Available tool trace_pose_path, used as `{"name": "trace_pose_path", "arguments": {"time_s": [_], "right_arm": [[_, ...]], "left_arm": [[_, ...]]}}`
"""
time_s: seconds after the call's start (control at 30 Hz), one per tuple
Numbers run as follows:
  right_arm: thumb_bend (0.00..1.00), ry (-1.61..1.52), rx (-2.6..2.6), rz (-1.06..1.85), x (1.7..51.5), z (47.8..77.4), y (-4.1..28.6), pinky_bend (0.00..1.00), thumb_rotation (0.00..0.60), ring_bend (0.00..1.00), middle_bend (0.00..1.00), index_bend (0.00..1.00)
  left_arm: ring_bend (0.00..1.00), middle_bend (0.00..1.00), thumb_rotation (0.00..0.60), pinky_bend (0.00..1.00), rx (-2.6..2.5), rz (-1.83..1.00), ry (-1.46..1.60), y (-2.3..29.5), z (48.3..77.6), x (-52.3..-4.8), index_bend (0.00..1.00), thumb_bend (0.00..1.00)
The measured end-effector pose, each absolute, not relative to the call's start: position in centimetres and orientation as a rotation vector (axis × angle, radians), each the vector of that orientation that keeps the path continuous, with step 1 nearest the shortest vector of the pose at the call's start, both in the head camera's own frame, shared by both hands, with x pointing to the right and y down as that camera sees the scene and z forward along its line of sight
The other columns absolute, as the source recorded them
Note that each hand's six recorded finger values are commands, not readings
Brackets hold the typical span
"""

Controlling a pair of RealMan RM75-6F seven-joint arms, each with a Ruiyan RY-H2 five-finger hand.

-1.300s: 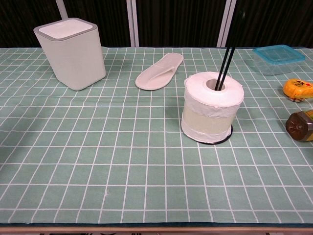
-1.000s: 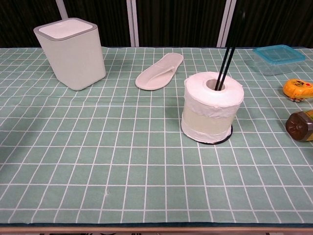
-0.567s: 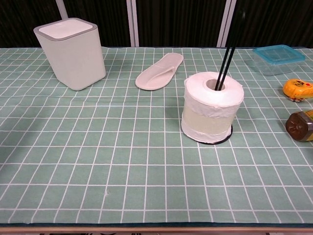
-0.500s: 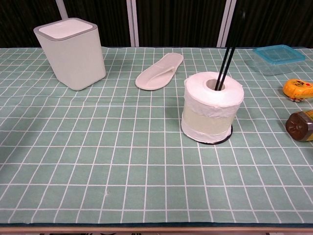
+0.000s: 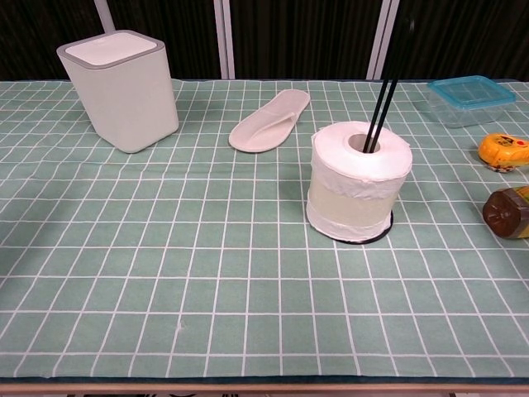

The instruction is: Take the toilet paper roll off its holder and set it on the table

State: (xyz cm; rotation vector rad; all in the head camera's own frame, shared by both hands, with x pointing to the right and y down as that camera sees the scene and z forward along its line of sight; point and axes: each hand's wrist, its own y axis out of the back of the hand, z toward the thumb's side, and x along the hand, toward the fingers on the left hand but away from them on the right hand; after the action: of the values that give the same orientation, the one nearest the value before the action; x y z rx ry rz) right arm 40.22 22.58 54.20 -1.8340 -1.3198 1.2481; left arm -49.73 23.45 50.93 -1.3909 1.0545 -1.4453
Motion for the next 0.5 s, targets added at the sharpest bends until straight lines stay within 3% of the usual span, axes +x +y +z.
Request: {"name": "trace_pose_path", "arguments": {"time_s": [0.23, 0.5], "right_arm": [[0.0, -1.536, -2.227, 1.142, 36.8, 57.0, 20.8, 0.0, 0.6, 0.0, 0.0, 0.0], [0.0, -1.648, -2.441, 1.151, 32.9, 62.2, 19.2, 0.0, 0.6, 0.0, 0.0, 0.0]], "left_arm": [[0.0, 0.0, 0.6, 0.01, -1.38, -1.454, 1.063, 23.4, 50.9, -49.9, 0.05, 0.18], [0.0, 0.0, 0.6, 0.01, -1.381, -1.466, 1.051, 23.3, 51.2, -49.9, 0.05, 0.18]]}}
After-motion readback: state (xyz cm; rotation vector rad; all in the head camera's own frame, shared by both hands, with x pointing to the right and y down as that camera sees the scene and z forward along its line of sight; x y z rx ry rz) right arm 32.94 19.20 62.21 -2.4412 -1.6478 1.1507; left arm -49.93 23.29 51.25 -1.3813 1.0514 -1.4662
